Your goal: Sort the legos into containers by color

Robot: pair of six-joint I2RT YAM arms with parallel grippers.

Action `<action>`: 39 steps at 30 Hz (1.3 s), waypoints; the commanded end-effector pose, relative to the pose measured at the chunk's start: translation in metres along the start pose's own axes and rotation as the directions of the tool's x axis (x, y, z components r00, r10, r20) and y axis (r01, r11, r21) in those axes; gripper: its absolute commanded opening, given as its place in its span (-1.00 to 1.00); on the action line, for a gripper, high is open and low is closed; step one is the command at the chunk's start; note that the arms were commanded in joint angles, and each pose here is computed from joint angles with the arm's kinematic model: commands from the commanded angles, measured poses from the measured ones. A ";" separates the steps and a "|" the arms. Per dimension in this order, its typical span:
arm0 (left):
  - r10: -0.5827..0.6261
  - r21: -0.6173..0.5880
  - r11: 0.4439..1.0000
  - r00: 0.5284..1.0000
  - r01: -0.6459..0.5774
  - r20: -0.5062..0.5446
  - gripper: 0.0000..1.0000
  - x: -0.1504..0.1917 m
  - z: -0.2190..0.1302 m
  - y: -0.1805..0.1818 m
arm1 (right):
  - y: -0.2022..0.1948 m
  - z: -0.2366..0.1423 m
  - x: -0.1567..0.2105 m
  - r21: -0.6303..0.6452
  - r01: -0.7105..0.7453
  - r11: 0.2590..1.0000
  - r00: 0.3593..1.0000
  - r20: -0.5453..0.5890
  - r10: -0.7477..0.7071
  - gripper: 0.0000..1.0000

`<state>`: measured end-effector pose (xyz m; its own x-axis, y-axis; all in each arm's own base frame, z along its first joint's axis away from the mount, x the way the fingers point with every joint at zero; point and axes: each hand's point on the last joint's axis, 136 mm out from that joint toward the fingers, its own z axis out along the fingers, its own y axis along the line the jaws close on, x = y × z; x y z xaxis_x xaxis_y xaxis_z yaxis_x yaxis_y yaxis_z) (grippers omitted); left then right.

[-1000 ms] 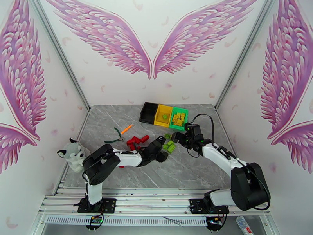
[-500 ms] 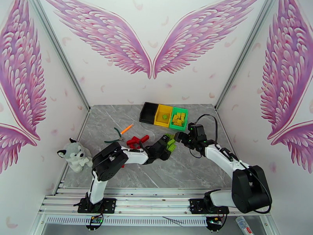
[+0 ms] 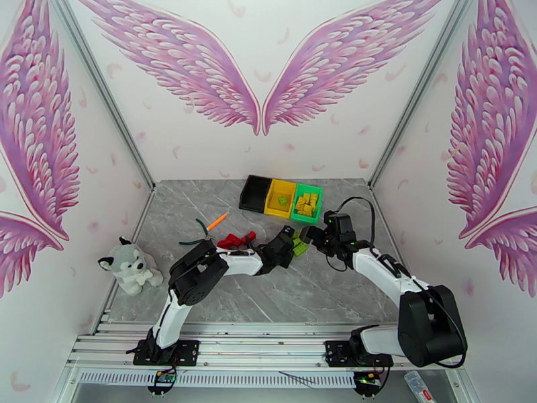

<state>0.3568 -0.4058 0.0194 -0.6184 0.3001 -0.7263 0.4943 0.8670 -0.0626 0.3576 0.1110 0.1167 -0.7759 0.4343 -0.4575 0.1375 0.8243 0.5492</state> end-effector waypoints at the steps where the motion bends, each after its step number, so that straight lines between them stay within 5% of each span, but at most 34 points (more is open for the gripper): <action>1: -0.007 0.011 1.000 1.000 0.008 -0.024 -0.36 0.010 -0.018 0.000 | 0.002 -0.004 -0.002 -0.021 -0.009 1.000 1.000 0.015 0.009 0.69; 8: -0.024 0.031 0.999 0.998 0.022 0.055 -0.54 -0.017 -0.056 0.004 | 0.003 -0.005 -0.002 -0.031 -0.003 1.000 1.000 0.024 0.004 0.66; 16: -0.016 0.008 1.000 0.988 0.015 0.152 -0.54 -0.092 -0.067 0.020 | 0.014 0.001 0.004 -0.099 0.000 0.995 1.000 -0.006 0.000 0.62; 27: -0.156 0.052 0.988 0.959 0.147 0.239 -0.55 -0.175 -0.028 0.081 | 0.026 0.004 0.008 -0.128 0.036 0.991 0.999 -0.020 -0.039 0.58; 39: -0.188 0.079 0.982 0.937 0.172 0.294 -0.49 -0.227 0.012 0.103 | 0.025 0.003 0.008 -0.113 0.039 0.993 0.999 -0.019 -0.041 0.57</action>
<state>0.5474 -0.3831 0.1579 -0.4974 0.0063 -0.8675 0.4111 0.8823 -0.2293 0.3559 0.1330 0.1214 -0.7927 0.4043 -0.4562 0.0535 0.7916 0.6087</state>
